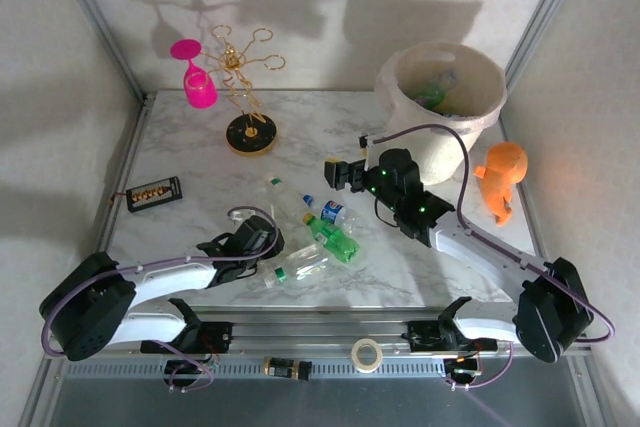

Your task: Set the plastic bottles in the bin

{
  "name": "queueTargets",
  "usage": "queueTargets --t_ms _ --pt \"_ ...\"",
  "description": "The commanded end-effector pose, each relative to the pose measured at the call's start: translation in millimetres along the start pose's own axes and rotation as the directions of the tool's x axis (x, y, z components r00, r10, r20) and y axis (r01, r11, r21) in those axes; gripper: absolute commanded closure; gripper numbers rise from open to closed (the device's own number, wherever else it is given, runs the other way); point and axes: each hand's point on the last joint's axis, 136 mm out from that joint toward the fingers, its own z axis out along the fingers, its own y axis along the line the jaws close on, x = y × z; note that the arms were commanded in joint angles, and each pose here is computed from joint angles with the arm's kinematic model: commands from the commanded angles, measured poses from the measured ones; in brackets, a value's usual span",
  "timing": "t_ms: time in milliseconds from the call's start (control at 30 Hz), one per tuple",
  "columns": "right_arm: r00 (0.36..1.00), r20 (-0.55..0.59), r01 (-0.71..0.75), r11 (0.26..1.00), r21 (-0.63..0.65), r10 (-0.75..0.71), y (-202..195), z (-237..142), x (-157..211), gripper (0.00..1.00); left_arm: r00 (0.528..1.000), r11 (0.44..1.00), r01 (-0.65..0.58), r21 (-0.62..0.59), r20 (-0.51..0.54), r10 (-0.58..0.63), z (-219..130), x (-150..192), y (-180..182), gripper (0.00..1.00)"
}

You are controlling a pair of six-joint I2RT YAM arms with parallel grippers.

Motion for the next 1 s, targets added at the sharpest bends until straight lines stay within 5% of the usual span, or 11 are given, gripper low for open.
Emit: queueTargets --t_ms 0,167,533,800,967 --pt "0.999 0.04 -0.027 1.0 0.013 0.027 -2 -9 -10 0.01 1.0 1.0 -0.012 -0.025 0.018 0.012 -2 0 8 0.49" --pt "0.999 0.001 -0.047 0.998 0.031 0.047 -6 -9 1 0.01 0.997 1.0 0.006 0.001 0.08 -0.006 -12 -14 4 0.62" --pt "0.999 0.0 -0.05 0.998 0.03 0.05 -6 -15 0 0.01 0.928 0.982 0.071 0.176 0.349 -0.13 -74 -81 -23 0.7" --pt "0.992 0.079 -0.095 0.995 -0.024 0.096 -4 -41 -29 0.01 0.848 0.894 0.027 0.446 0.463 -0.257 -117 -128 -80 0.72" --pt "0.985 0.122 -0.115 0.99 -0.081 0.125 1 -58 -50 0.01 0.865 0.822 -0.086 0.563 0.451 -0.218 -125 -134 -129 0.71"
